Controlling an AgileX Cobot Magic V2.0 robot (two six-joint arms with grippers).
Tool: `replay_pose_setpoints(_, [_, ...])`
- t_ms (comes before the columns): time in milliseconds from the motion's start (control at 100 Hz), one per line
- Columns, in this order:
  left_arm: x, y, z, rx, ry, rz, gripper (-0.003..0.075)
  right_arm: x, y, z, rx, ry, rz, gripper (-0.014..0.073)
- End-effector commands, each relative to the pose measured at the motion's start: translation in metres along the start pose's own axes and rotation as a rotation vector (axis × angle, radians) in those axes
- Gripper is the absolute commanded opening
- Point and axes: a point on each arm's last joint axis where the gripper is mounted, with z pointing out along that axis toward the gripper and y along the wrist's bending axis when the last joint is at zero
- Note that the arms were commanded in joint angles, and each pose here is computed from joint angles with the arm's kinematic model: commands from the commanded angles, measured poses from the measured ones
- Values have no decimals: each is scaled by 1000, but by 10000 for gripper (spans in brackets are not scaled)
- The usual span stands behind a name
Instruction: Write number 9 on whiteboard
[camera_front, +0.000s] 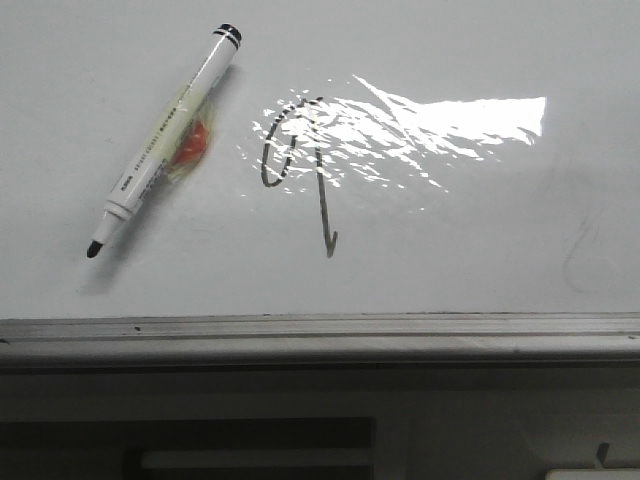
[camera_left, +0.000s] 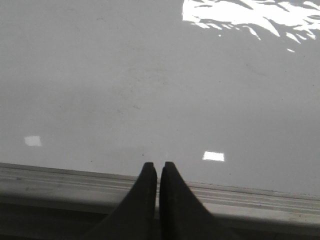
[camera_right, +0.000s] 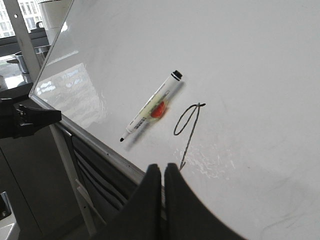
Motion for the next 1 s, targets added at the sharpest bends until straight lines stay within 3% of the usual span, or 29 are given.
replay_pose_setpoints(0, [2, 0, 0, 1, -44, -7, -20, -15, 0, -1, 8, -91, -15, -32])
replay_pose_setpoints(830, [2, 0, 0, 1, -44, -7, -20, -17, -1, -1, 15, -115, -15, -32])
replay_pose_setpoints(990, [2, 0, 0, 1, -44, -7, -20, -17, -4, -2, 64, -120, -18, -32])
